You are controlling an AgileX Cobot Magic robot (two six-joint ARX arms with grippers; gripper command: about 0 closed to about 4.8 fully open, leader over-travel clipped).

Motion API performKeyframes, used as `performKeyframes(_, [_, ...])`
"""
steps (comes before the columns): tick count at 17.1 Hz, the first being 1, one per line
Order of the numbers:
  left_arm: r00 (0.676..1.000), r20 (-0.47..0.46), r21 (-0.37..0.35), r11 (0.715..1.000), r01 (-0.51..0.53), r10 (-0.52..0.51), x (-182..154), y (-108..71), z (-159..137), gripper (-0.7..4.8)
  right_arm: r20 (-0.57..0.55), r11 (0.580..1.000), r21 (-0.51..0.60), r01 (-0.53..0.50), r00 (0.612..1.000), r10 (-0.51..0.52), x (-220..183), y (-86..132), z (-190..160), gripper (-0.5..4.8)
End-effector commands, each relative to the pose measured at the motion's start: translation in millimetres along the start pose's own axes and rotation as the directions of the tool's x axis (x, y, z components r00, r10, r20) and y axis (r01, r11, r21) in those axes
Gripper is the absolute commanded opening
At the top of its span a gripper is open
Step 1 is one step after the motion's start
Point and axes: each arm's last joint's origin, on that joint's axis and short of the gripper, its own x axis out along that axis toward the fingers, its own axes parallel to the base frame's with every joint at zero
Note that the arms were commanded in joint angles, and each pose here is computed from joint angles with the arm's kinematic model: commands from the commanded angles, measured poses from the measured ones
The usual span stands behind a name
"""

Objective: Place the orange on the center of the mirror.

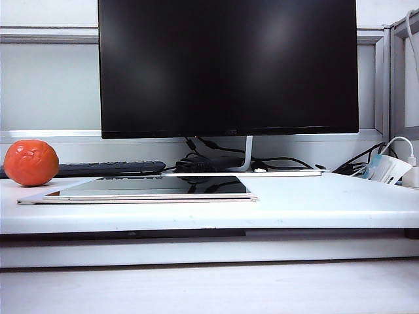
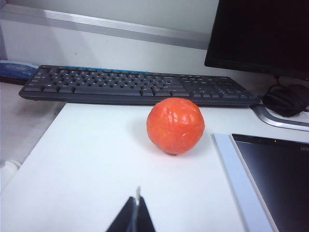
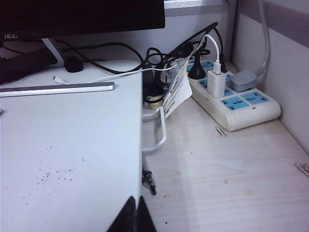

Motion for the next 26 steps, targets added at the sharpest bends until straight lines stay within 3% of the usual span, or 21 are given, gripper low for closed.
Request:
performKeyframes(1, [1.0, 0.006, 0.005, 1.0, 0.005, -0.005, 0, -0.3, 1, -0.05, 0.005, 1.0, -0.003, -0.001, 1.0, 0.001, 1, 0, -1, 0.0])
performKeyframes(6, [1.0, 0.006, 0.004, 1.0, 0.005, -0.005, 0, -0.3, 1, -0.05, 0.004, 1.0, -0.003, -0.001, 1.0, 0.001, 1, 0, -1, 0.0])
performKeyframes(7, [1.0, 0.007, -0.069, 0.998, 0.013, -0.012, 0, -0.5, 1, -0.05, 0.005, 1.0, -0.003, -0.001, 1.0, 0.001, 1, 0, -1, 0.0])
performKeyframes(8, [0.995, 0.094, -0.282, 0.957, 0.069, -0.045, -1, -2.4, 10, -0.05, 0.004, 1.0, -0.002, -0.005, 1.0, 0.005, 1, 0, -1, 0.0])
performKeyframes(9, [0.988, 0.134, -0.313, 0.943, 0.117, -0.078, -1, -3.9, 14, -0.05, 0.004, 1.0, -0.002, -0.008, 1.0, 0.008, 1, 0, -1, 0.0])
performKeyframes(10, [0.963, 0.225, -0.29, 0.933, 0.213, -0.15, -3, -7.4, 24, -0.05, 0.004, 1.0, 0.003, -0.029, 1.0, 0.029, 1, 1, -1, 0.0])
performKeyframes(11, [0.952, 0.255, -0.27, 0.932, 0.241, -0.172, -4, -9.0, 31, -0.05, 0.006, 0.999, 0.013, -0.046, 0.999, 0.046, 0, 1, -1, 0.0])
performKeyframes(15, [0.972, 0.212, -0.232, 0.961, 0.153, -0.104, 6, -10.1, 57, -0.05, 0.026, 0.995, 0.083, -0.058, 0.998, 0.056, 0, 2, 1, 0.0])
performKeyframes(17, [0.983, 0.157, -0.15, 0.981, 0.12, -0.096, 23, -10.2, 70, 0.01, 0.026, 0.995, 0.083, -0.058, 0.998, 0.056, 0, 2, 1, 0.0])
performKeyframes(18, [0.986, 0.134, -0.083, 0.991, 0.109, -0.098, 38, -9.4, 75, 1.6, 0.026, 0.995, 0.083, -0.058, 0.998, 0.056, 0, 2, 1, 0.0])
performKeyframes(19, [0.987, 0.125, -0.004, 0.995, 0.103, -0.101, 56, -8.1, 79, 4.79, 0.027, 0.995, 0.083, -0.057, 0.998, 0.055, 0, 2, 1, 0.0])
performKeyframes(20, [0.99, 0.085, 0.069, 0.992, 0.104, -0.11, 87, -5.1, 79, 4.79, 0.028, 0.995, 0.083, -0.058, 0.998, 0.055, 0, 2, 1, 0.0])
performKeyframes(22, [0.99, -0.032, 0.042, 0.989, 0.14, -0.139, 127, -0.4, 69, 4.79, 0.034, 0.995, 0.082, -0.058, 0.998, 0.056, 0, 2, 2, 0.0])
performKeyframes(24, [0.969, -0.112, -0.013, 0.976, 0.219, -0.219, 153, 0.0, 60, 4.79, 0.048, 0.995, 0.082, -0.062, 0.997, 0.058, 0, 2, 3, 0.0])
performKeyframes(26, [0.955, -0.167, -0.004, 0.969, 0.248, -0.245, 176, -5.3, 48, 4.79, 0.053, 0.994, 0.082, -0.065, 0.997, 0.061, 0, 2, 4, 0.0])
